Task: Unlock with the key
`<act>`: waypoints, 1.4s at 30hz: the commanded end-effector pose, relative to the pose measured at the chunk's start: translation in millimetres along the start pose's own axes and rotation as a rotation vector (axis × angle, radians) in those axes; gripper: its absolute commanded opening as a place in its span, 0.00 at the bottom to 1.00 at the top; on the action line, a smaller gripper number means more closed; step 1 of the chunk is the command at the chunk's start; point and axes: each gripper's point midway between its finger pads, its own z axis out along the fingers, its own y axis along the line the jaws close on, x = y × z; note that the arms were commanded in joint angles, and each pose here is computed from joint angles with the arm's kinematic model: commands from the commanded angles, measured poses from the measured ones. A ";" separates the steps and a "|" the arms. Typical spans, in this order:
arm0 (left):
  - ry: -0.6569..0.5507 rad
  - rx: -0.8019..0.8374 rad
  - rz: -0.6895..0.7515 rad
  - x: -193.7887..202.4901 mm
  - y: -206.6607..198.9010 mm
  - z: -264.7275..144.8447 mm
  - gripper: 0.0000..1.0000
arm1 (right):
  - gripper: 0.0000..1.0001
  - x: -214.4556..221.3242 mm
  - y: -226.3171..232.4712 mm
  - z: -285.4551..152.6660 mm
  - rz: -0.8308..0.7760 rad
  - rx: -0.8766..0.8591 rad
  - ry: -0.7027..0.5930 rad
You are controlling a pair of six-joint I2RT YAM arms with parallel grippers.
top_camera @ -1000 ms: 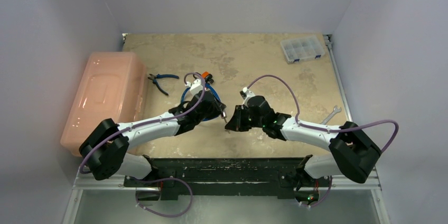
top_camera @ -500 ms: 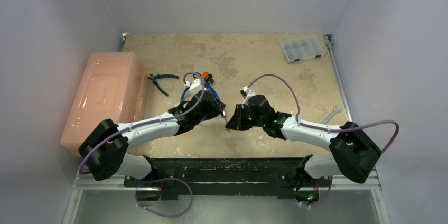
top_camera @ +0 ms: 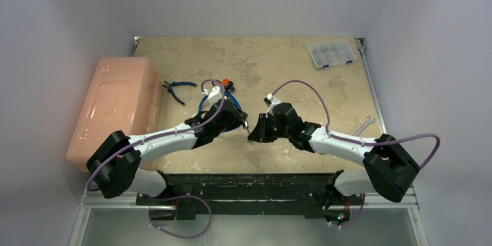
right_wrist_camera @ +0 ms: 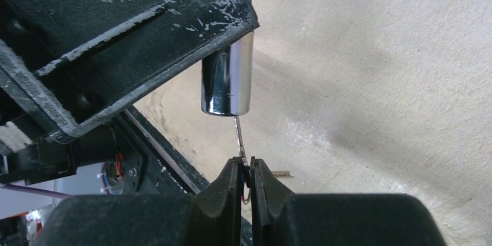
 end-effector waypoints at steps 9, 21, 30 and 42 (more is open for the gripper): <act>-0.028 0.053 -0.023 -8.1 -13.4 -2.4 0.00 | 0.00 -32.3 33.8 -9.2 -0.061 -0.100 -0.079; -0.027 0.056 -0.026 -8.3 -12.4 -5.1 0.00 | 0.00 -38.9 34.4 -5.2 -0.050 -0.092 -0.096; -0.023 0.060 -0.030 -6.6 -12.3 -3.9 0.00 | 0.00 -41.7 43.4 -2.4 -0.064 -0.121 -0.078; -0.017 0.065 -0.036 -5.1 -12.5 -4.3 0.00 | 0.00 -48.7 47.3 1.9 -0.111 -0.109 -0.062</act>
